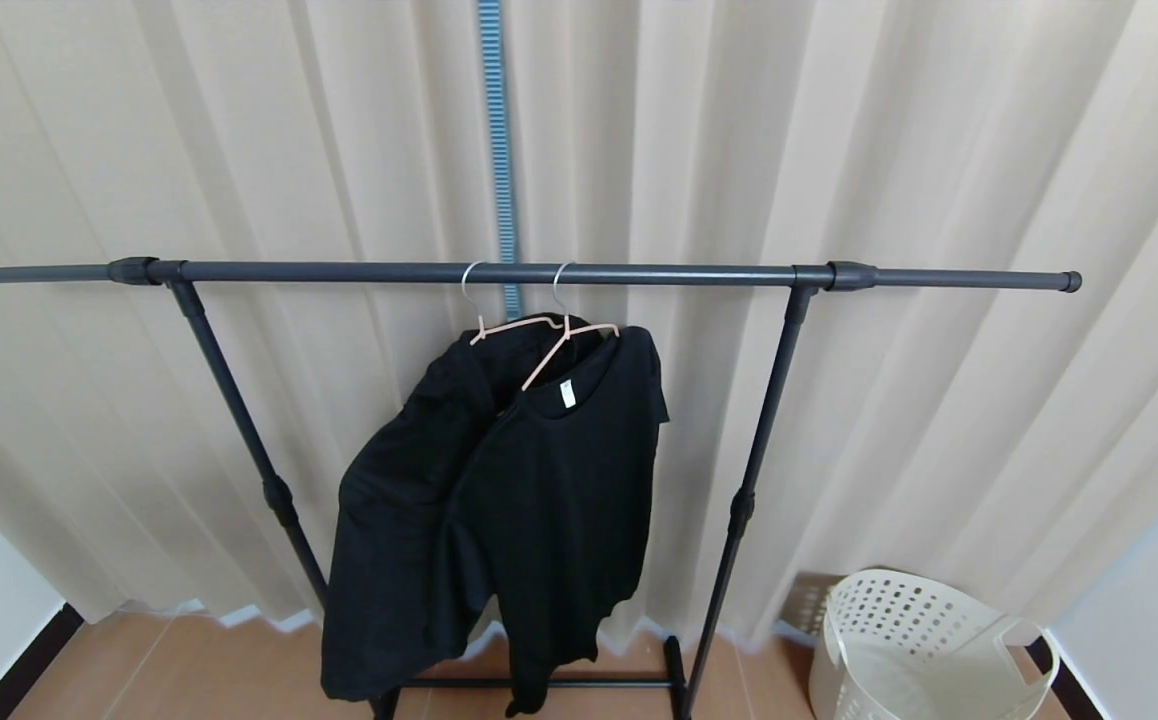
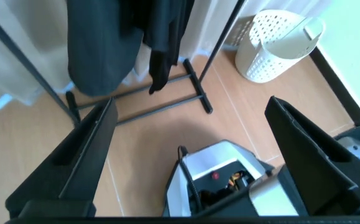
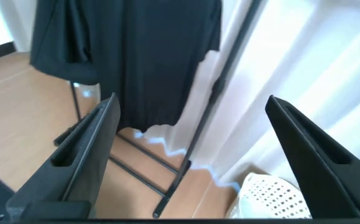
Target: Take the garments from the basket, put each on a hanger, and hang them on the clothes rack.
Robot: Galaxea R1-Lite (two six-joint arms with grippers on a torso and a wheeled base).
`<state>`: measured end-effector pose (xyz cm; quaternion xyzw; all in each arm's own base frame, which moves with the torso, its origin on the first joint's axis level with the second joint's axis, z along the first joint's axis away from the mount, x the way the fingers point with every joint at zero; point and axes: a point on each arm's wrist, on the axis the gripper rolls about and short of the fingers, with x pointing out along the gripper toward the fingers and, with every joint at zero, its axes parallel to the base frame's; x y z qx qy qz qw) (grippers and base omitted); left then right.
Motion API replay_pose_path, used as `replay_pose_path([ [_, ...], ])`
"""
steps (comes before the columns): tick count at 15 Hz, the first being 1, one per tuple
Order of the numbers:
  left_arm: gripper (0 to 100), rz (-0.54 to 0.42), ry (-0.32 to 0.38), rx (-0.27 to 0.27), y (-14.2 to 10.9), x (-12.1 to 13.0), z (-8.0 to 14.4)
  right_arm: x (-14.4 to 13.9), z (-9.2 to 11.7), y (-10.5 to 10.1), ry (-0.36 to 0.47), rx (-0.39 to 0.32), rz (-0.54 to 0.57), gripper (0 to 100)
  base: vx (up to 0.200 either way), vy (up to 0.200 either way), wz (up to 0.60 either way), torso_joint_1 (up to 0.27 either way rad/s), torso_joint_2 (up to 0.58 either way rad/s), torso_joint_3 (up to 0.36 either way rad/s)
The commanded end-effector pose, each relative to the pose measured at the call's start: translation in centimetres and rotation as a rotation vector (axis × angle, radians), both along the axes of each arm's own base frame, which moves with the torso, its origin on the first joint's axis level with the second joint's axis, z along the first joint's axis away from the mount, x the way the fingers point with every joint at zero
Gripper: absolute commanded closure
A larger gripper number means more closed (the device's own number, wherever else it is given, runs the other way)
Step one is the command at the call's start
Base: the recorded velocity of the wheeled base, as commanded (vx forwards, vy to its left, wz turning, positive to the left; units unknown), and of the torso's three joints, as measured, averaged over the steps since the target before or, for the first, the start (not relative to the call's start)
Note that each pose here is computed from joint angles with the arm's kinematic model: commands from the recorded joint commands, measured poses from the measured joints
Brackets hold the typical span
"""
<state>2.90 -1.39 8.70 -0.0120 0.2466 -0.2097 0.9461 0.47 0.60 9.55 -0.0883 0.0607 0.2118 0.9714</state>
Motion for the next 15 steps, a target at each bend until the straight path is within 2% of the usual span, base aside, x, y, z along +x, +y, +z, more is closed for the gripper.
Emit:
replay_pose_path([
  [1, 0, 0.023, -0.032, -0.012, 0.4, -0.8, -0.3, -0.6, -0.3, -0.2, -0.036, 0.000, -0.048, 0, 0.000, 0.000, 0.00, 0.000, 0.00, 0.000],
  [4, 0, 0.073, -0.047, -0.012, 0.6, -0.9, -0.2, -0.7, -0.3, -0.4, -0.047, 0.016, -0.101, 0, 0.000, 0.000, 0.00, 0.000, 0.00, 0.000],
  [6, 0, 0.122, -0.057, 0.032, 0.7, -0.9, -0.3, -0.9, -0.4, -0.5, -0.055, 0.047, -0.180, 0, 0.000, 0.000, 0.00, 0.000, 0.00, 0.000],
  [8, 0, 0.166, -0.059, 0.077, 1.0, -1.3, -0.7, -1.1, -0.5, -0.6, -0.071, 0.057, -0.205, 0, 0.000, 0.000, 0.00, 0.000, 0.00, 0.000],
  [12, 0, 0.216, -0.132, 0.098, 1.2, -2.0, -0.7, -1.5, -0.6, -0.6, -0.103, 0.076, -0.311, 0, 0.000, 0.000, 0.00, 0.000, 0.00, 0.000],
  [15, 0, 0.266, -0.187, 0.130, 1.3, -2.5, -0.8, -1.8, -0.6, -0.7, -0.137, 0.101, -0.316, 0, 0.000, 0.000, 0.00, 0.000, 0.00, 0.000],
])
